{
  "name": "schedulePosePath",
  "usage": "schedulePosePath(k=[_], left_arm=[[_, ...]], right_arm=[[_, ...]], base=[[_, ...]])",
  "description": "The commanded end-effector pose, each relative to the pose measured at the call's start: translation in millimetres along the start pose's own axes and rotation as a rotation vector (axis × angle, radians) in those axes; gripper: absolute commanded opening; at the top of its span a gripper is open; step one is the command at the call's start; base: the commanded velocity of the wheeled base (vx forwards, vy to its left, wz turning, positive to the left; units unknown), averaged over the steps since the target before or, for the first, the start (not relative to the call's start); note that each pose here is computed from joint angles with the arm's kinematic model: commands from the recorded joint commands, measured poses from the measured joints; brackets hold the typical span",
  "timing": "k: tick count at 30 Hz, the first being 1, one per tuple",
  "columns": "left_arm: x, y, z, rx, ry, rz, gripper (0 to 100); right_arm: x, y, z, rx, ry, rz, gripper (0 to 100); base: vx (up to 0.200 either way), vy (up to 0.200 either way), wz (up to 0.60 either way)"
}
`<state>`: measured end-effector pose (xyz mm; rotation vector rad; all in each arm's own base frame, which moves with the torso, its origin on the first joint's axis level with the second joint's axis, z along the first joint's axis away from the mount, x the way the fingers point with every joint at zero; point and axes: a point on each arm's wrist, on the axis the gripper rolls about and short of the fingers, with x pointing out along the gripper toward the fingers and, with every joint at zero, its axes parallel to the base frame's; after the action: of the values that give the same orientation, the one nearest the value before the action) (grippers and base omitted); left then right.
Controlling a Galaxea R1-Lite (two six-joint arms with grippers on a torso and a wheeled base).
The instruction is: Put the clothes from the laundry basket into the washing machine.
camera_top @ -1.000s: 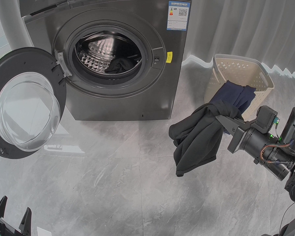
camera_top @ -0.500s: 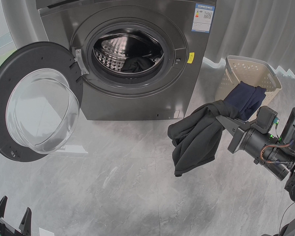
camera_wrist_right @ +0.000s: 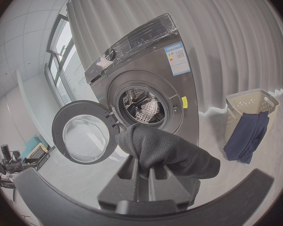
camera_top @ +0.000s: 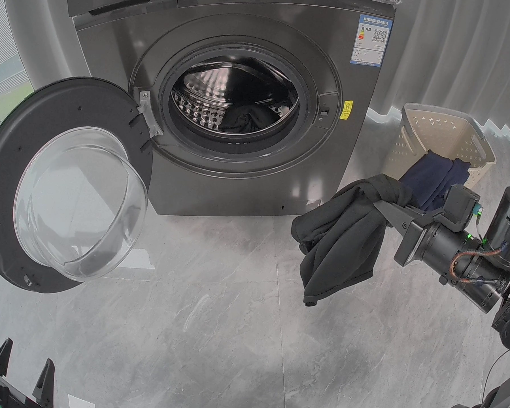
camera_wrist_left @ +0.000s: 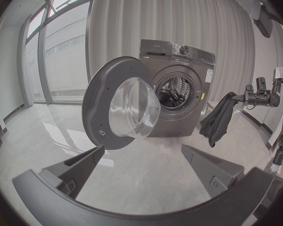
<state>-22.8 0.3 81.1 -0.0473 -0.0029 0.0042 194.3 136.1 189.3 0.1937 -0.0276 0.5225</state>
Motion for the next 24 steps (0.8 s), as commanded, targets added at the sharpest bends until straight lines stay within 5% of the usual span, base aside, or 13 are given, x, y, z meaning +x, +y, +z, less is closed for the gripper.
schedulePosePath(k=[1,10,15,24], left_arm=[[1,0.2,-4.6,0.000,0.010,0.001,100],[0,0.1,-4.5,0.010,0.004,0.004,100],[0,0.1,-4.4,0.015,0.001,0.003,100],[0,0.1,-5.0,0.050,0.003,0.005,100]], right_arm=[[0,0.3,-1,0.001,0.002,0.000,0],[4,12.5,1,0.023,-0.003,0.054,0],[8,31.6,14,0.049,-0.042,0.180,0],[32,39.5,9,0.055,-0.044,0.186,0]], base=[[0.000,0.000,0.00],[0.000,0.000,0.00],[0.000,0.000,0.00],[0.000,0.000,0.00]])
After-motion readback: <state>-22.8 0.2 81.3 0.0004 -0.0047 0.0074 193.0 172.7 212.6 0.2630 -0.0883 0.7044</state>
